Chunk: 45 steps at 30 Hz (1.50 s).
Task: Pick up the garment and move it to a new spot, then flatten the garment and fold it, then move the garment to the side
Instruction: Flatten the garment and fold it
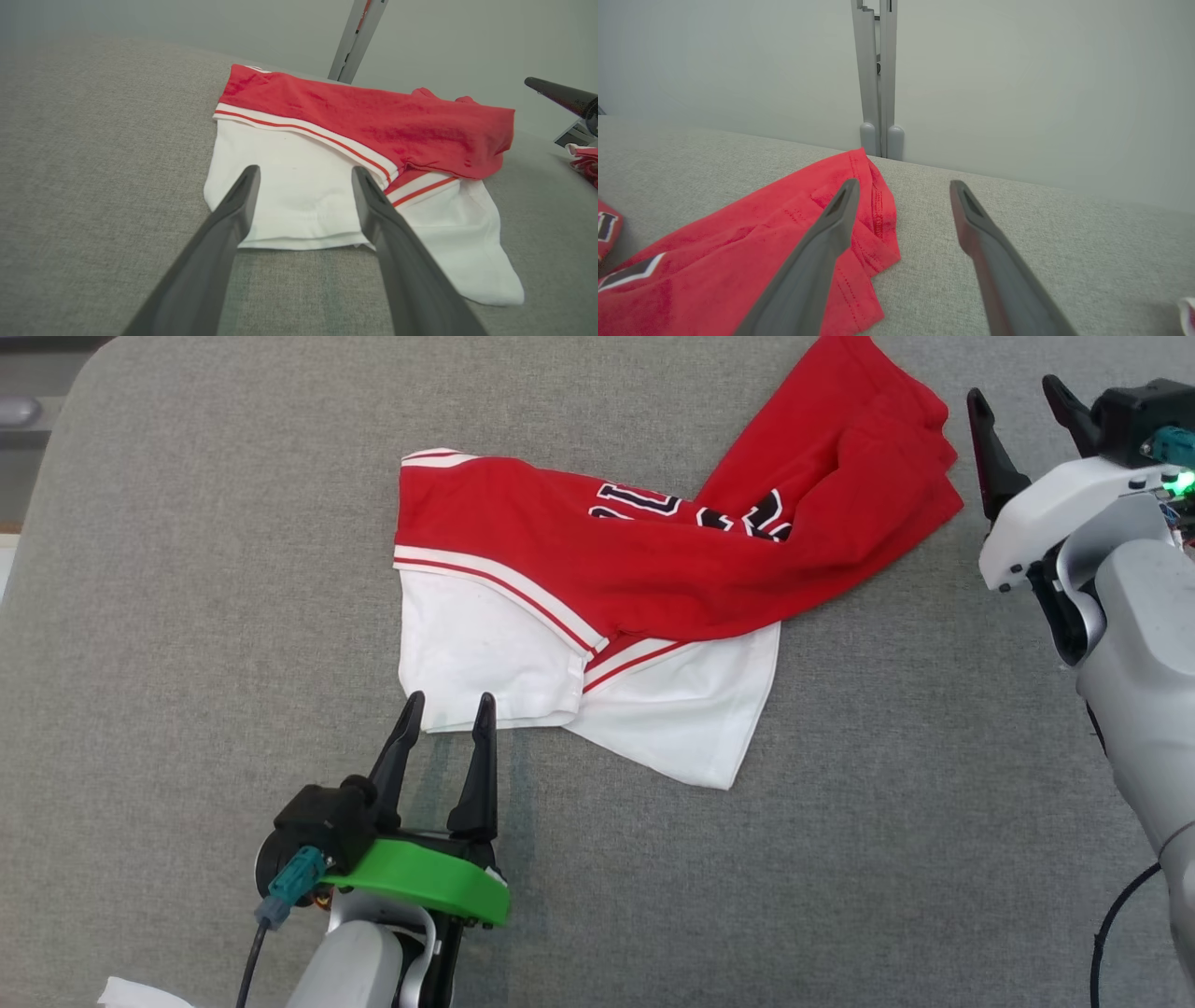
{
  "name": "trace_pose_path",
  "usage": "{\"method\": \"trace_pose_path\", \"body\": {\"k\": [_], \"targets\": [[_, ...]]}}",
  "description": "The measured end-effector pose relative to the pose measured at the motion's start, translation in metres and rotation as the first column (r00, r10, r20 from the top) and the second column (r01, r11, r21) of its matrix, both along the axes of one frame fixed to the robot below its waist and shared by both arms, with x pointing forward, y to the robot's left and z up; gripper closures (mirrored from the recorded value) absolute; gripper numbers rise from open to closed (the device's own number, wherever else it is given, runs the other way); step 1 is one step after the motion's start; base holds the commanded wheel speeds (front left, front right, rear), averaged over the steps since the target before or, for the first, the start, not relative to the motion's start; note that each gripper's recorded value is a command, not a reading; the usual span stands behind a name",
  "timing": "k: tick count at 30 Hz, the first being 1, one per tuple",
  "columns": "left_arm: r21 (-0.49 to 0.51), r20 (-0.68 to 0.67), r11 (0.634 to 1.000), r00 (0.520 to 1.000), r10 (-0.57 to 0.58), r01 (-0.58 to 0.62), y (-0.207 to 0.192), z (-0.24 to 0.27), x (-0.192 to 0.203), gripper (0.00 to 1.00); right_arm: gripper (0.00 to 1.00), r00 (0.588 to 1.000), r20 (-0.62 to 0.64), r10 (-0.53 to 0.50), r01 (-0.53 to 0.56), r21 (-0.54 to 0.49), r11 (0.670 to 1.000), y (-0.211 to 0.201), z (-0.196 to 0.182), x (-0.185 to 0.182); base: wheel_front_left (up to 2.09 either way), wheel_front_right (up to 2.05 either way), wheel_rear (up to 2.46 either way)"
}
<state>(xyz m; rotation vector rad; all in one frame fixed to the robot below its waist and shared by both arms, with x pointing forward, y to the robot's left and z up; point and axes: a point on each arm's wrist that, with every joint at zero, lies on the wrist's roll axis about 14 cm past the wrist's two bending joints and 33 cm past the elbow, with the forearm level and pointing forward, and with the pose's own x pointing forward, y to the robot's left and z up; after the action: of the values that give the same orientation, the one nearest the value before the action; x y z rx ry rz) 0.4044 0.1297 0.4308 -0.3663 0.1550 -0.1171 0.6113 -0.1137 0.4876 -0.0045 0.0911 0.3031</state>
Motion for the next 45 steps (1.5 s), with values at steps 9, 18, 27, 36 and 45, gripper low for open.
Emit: {"method": "trace_pose_path", "body": {"k": [9, 18, 27, 36, 45], "targets": [[0.001, -0.011, 1.0, 1.0, -0.006, 0.006, -0.002, -0.003, -0.002, 0.0, 0.0, 0.991, -0.117, -0.068, 0.067, -0.017, 0.998, -0.027, -0.052, -0.024, 0.0, 0.0, 0.0], [0.007, -0.022, 1.0, 1.0, 0.011, -0.011, 0.005, -0.006, -0.007, 0.0, 0.0, 0.977, -0.21, -0.038, 0.025, -0.067, 0.997, -0.011, -0.088, -0.041, 0.0, 0.0, 0.0], [0.007, -0.034, 1.0, 0.999, 0.008, -0.008, 0.004, -0.01, -0.006, 0.0, 0.0, 0.979, -0.197, 0.057, -0.067, -0.041, 0.997, 0.032, -0.084, -0.041, 0.0, 0.0, 0.0], [0.013, -0.044, 1.0, 0.999, 0.013, -0.013, 0.006, -0.014, -0.005, 0.0, 0.0, 0.989, -0.11, 0.095, -0.098, -0.024, 0.995, 0.048, -0.06, -0.02, 0.0, 0.0, 0.0], [0.018, -0.055, 1.0, 0.998, 0.022, -0.021, 0.01, -0.018, -0.003, 0.0, 0.0, 0.987, -0.145, 0.072, -0.078, -0.039, 0.996, 0.042, -0.072, -0.008, 0.0, 0.0, 0.0]]}}
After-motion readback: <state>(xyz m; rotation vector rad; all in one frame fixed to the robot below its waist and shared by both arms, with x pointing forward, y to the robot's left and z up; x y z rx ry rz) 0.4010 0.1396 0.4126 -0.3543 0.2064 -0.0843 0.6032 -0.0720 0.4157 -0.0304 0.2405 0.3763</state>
